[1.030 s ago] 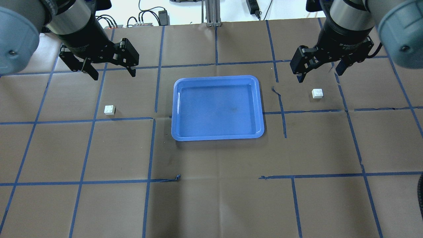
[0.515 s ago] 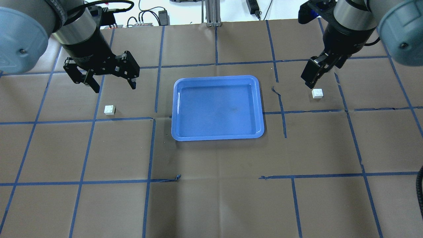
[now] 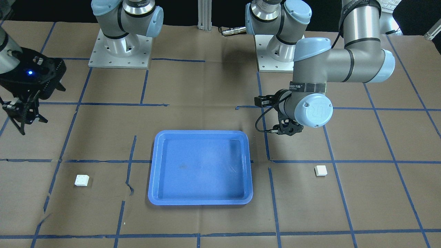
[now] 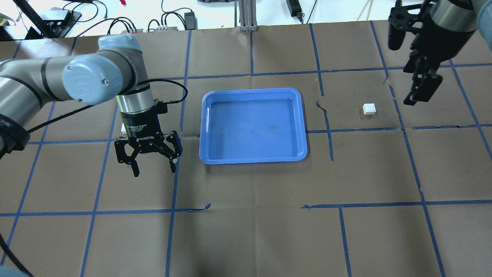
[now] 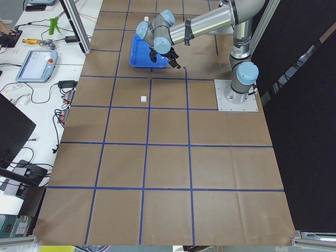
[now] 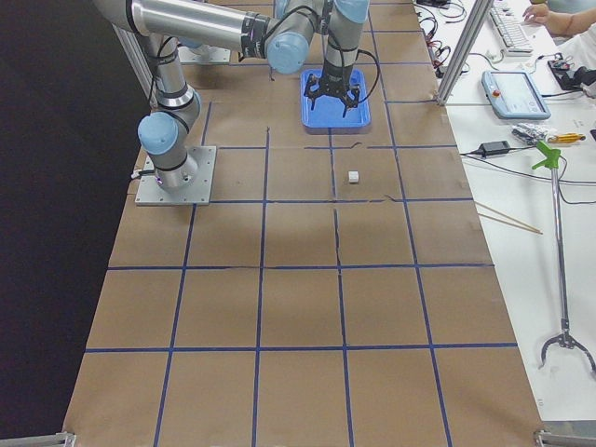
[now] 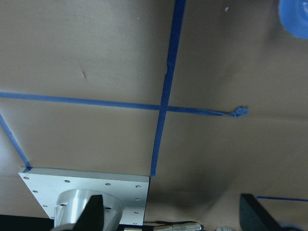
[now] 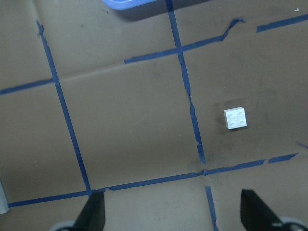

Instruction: Assemble white blocks and place on blue tray

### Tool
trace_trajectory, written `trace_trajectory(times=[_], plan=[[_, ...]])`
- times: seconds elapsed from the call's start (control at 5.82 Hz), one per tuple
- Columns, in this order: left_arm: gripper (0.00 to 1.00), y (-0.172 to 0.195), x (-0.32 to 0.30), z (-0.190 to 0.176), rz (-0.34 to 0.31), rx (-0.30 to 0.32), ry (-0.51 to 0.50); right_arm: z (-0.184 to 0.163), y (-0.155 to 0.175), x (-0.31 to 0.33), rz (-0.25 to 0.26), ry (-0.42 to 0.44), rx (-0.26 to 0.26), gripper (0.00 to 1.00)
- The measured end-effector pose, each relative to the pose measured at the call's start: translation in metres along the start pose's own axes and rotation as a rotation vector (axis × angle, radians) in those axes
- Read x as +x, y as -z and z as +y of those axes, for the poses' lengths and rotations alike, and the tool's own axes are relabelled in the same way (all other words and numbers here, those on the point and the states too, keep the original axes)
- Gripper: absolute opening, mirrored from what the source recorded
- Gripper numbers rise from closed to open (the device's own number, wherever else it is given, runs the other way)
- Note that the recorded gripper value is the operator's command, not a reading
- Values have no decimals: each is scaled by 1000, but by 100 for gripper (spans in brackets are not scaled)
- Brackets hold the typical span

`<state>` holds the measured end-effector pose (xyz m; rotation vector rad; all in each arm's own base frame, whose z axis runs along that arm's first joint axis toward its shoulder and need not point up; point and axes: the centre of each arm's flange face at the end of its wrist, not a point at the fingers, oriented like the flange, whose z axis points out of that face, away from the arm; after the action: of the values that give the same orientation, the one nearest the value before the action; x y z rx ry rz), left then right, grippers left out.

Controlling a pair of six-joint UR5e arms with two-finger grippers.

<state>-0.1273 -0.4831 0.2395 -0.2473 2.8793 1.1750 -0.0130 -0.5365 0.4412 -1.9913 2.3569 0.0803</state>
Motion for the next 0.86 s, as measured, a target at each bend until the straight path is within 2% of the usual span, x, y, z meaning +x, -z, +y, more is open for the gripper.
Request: trace_trajectory(times=[0.17, 0.34, 0.69, 0.86], plan=[[100, -13, 1, -12, -15, -35, 6, 26, -14, 20, 10, 102, 43, 100], [100, -16, -1, -21, -40, -26, -76, 37, -30, 38, 29, 171, 92, 100], [100, -3, -2, -36, -84, 76, -378, 40, -73, 73, 65, 195, 238, 100], [100, 4, -5, -41, -146, 110, -587, 52, -99, 92, 84, 193, 309, 100]])
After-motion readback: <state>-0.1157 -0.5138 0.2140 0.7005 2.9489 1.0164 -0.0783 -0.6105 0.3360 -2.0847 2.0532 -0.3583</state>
